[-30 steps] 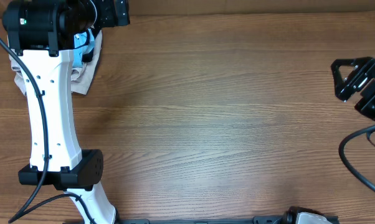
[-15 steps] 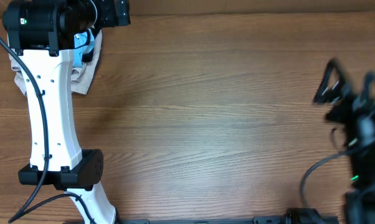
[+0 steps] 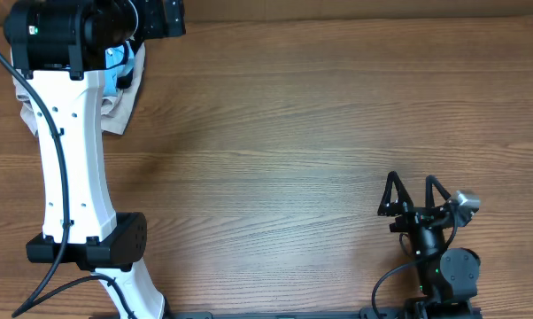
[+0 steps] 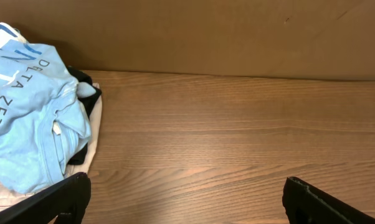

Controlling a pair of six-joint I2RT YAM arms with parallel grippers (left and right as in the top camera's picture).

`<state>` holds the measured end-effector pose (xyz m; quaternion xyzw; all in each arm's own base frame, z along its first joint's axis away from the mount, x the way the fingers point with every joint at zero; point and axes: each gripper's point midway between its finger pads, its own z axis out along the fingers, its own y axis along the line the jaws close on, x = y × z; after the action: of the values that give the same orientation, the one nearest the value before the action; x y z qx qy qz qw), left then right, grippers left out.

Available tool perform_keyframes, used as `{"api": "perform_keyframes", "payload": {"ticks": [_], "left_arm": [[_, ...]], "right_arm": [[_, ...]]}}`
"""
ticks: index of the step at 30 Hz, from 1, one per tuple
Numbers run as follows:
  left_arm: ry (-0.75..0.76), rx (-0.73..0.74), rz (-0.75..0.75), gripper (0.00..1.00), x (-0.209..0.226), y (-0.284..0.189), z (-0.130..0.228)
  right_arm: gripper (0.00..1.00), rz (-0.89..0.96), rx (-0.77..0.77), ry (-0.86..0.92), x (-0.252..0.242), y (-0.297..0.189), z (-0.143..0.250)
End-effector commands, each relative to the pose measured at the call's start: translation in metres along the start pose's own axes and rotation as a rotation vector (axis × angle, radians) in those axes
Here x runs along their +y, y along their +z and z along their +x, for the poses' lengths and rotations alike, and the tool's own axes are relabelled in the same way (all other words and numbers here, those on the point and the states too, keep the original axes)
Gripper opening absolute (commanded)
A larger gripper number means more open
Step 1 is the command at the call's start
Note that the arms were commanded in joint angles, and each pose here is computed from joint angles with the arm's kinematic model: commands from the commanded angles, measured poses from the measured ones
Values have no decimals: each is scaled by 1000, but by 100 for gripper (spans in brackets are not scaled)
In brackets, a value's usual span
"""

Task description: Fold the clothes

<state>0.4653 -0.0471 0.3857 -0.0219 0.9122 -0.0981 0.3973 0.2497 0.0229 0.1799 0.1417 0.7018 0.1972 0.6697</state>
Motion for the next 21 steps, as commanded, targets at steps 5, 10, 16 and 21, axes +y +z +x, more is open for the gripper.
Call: {"api": "perform_keyframes", "payload": {"ticks": [5, 10, 16, 21], "left_arm": [[1, 2, 0, 100, 1, 2, 0], [1, 2, 0, 100, 1, 2, 0], [1, 2, 0, 100, 1, 2, 0], [1, 2, 0, 100, 1, 2, 0]], "right_arm": [[100, -11, -2, 4, -2, -4, 9], [100, -9, -1, 4, -3, -4, 9], [100, -10, -1, 3, -3, -4, 9], [100, -9, -1, 4, -3, -4, 9]]}}
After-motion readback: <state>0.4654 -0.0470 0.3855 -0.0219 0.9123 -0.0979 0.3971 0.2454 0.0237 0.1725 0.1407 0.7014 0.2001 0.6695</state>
